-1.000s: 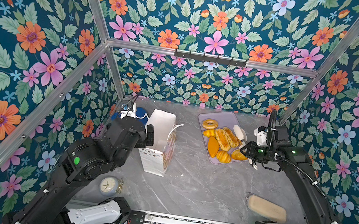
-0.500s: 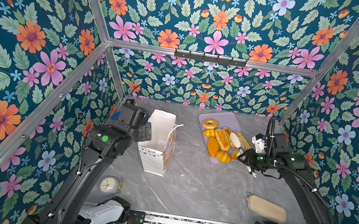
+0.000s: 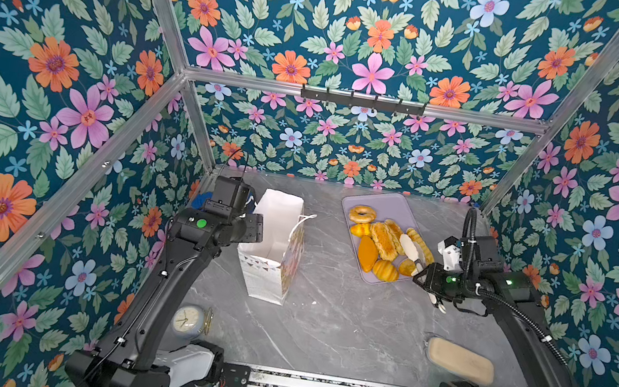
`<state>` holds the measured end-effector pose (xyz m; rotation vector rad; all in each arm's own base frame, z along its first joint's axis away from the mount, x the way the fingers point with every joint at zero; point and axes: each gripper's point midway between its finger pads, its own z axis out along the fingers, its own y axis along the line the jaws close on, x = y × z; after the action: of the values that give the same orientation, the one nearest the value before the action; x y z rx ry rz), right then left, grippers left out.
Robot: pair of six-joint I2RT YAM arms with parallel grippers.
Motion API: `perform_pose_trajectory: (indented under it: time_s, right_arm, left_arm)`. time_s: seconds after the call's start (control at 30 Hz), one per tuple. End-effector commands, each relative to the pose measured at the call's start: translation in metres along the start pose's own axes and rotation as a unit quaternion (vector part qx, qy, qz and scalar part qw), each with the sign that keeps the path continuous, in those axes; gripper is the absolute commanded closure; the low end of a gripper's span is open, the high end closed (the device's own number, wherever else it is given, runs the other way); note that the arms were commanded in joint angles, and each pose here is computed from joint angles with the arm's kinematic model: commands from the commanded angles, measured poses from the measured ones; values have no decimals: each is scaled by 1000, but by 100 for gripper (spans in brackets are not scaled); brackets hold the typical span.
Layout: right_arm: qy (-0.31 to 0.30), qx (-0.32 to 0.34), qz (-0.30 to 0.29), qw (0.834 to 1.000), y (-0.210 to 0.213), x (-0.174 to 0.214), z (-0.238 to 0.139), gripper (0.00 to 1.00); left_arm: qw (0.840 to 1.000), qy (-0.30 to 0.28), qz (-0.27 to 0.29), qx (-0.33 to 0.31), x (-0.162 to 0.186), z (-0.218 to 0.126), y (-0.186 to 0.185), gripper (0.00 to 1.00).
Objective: Place the fake bread into the paper bag
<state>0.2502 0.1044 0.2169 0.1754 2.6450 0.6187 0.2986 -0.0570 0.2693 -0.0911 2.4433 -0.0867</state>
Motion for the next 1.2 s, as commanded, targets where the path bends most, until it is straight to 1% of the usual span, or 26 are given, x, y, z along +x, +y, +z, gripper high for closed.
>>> perform_pose_trajectory:
  time_s: [0.0, 0.17, 0.27, 0.33, 0.47, 0.53, 0.7, 0.83, 0.93, 1.17]
  right_arm:
    - [-23, 33, 10, 999, -13, -7, 0, 62]
    - [-42, 43, 39, 997, -30, -21, 0, 61]
    - [-42, 63, 41, 996, -45, -29, 1, 61]
    - [-34, 72, 37, 996, -49, -33, 4, 61]
    - [-11, 55, 29, 998, -43, -37, 14, 61]
    - [-6, 47, 25, 999, -39, -40, 15, 61]
    - [11, 22, 16, 1000, -27, -45, 18, 61]
    - [20, 1, 15, 1000, -17, -47, 21, 61]
    - [28, -1, 9, 1000, -13, -46, 27, 61]
    - [69, -6, -15, 997, 5, -30, 51, 61]
  left_arm:
    - [999, -16, 1, 39, -8, 3, -14, 33]
    - [998, -14, -3, 66, -6, 6, -24, 56]
    - [996, -11, -7, 84, -3, 7, -29, 66]
    - [994, -25, -14, 105, -9, 6, -37, 72]
    - [989, -28, -32, 143, -11, 7, -50, 87]
    - [985, -30, -41, 165, -13, 5, -57, 91]
    - [974, -37, -71, 214, -19, -3, -72, 99]
    - [961, -39, -96, 256, -20, -9, -84, 100]
    - [962, -35, -100, 254, -17, -8, -83, 100]
    - [964, -8, -94, 247, -1, 1, -81, 100]
